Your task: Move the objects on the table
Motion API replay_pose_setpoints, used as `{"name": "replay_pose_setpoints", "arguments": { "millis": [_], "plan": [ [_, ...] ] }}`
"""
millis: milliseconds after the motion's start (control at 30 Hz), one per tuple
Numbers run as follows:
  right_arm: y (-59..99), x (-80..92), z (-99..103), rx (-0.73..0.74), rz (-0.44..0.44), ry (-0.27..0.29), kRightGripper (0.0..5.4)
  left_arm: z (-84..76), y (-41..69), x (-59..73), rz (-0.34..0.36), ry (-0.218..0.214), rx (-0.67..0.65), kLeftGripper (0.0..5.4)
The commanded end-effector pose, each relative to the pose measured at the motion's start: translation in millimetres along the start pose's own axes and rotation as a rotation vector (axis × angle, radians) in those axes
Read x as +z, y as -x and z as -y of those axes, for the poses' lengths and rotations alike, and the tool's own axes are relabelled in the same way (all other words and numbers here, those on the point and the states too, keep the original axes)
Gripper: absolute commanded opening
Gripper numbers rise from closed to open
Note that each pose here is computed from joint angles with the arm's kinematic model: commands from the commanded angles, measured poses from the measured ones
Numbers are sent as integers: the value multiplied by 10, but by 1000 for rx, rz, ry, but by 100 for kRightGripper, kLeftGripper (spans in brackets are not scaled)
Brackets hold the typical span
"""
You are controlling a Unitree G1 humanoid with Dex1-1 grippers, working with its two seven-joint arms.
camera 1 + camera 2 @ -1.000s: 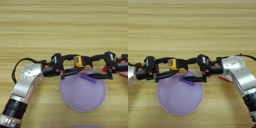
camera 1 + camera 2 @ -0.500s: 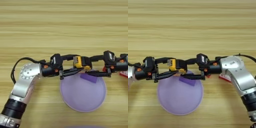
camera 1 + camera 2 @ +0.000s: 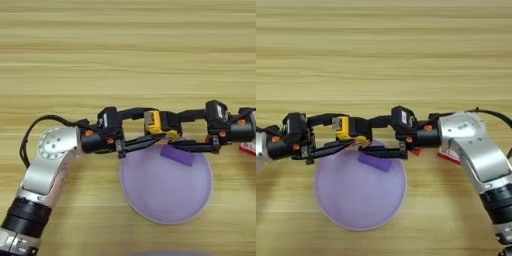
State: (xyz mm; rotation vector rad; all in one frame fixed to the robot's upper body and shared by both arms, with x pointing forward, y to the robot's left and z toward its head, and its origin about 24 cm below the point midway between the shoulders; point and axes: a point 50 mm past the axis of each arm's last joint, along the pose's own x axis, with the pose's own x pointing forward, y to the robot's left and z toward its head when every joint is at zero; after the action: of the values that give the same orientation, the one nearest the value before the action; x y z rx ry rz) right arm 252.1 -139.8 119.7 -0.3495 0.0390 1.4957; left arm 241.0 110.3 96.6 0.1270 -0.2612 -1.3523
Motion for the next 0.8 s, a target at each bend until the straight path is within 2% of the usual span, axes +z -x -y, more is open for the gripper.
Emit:
{"name": "replay_pose_setpoints", "arguments": {
  "millis": [33, 167, 533, 800],
  "plan": [
    [-73, 105, -100, 35, 72, 27, 278, 60, 40, -173, -91, 63, -3, 245],
    [-116, -20, -192, 32, 59, -20, 278, 115, 88, -330, -185, 92, -4, 245],
    [-253, -277, -426, 88, 4, -113, 276, 318, 209, -588, -374, 179, -45, 243],
    [-306, -402, -526, 128, -46, -148, 275, 357, 253, -613, -406, 182, -60, 243]
  ]
}}
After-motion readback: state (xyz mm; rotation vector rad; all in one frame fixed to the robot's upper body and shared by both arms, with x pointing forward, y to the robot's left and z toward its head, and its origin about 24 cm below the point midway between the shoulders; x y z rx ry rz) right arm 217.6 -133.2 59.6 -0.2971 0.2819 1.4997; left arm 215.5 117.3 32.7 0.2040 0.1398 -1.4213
